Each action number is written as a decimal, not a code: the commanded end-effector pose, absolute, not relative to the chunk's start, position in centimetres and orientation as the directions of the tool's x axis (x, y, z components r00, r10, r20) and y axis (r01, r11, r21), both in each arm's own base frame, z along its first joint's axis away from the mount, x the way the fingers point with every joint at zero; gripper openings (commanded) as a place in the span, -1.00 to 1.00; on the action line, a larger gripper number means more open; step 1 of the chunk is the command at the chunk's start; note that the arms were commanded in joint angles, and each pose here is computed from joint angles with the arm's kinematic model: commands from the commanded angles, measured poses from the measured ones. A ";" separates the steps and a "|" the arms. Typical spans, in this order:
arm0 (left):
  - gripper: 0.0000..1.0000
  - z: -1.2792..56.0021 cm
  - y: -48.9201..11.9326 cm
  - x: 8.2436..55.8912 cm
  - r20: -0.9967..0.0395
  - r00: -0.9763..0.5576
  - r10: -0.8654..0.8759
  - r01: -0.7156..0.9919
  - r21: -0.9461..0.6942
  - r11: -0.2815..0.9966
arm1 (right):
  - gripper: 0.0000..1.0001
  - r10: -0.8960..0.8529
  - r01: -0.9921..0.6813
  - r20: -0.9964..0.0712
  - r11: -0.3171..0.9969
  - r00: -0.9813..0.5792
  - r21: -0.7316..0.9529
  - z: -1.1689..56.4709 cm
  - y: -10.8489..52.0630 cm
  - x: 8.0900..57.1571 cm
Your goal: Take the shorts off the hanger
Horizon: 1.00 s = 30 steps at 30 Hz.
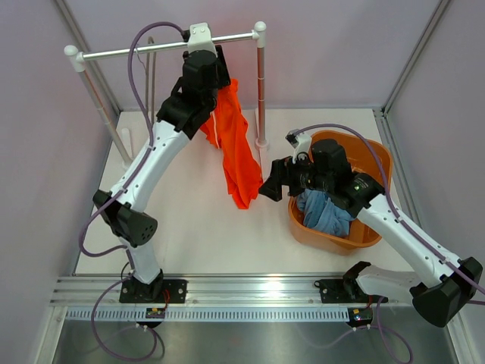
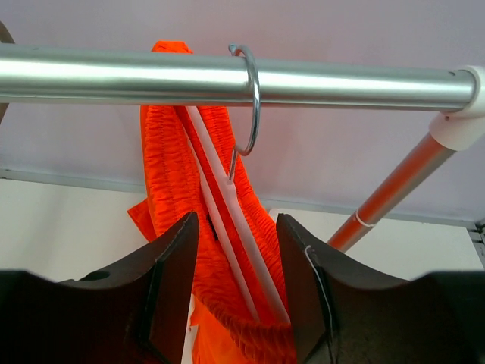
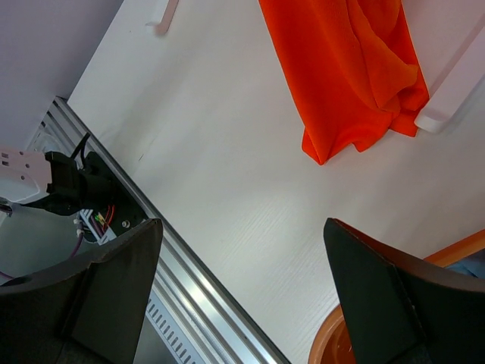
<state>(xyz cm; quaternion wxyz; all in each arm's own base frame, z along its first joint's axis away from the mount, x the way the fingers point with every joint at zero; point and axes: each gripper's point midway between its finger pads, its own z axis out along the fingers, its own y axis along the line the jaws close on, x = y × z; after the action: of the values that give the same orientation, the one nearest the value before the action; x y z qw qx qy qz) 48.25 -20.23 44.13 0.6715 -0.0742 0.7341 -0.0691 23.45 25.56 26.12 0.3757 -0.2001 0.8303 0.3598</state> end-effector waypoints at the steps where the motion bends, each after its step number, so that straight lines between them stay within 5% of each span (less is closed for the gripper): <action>1: 0.00 49.4 -19.0 48.5 -0.957 0.081 -0.279 -0.059 -0.284 0.957 | 0.92 -0.047 -0.606 -0.785 0.664 -0.618 0.437 26.9 25.1 23.4; 30: -0.07 42.2 -19.5 54.2 -0.970 -0.049 -0.238 -0.084 -0.234 0.969 | 0.92 -0.064 -0.605 -0.772 0.663 -0.633 0.441 25.9 25.5 23.7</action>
<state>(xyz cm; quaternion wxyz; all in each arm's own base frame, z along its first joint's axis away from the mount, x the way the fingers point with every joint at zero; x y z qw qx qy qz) 53.85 -19.16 42.31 0.6800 -0.1059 0.7244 -0.0406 23.38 25.47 25.72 0.3719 -0.1995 0.8332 0.3574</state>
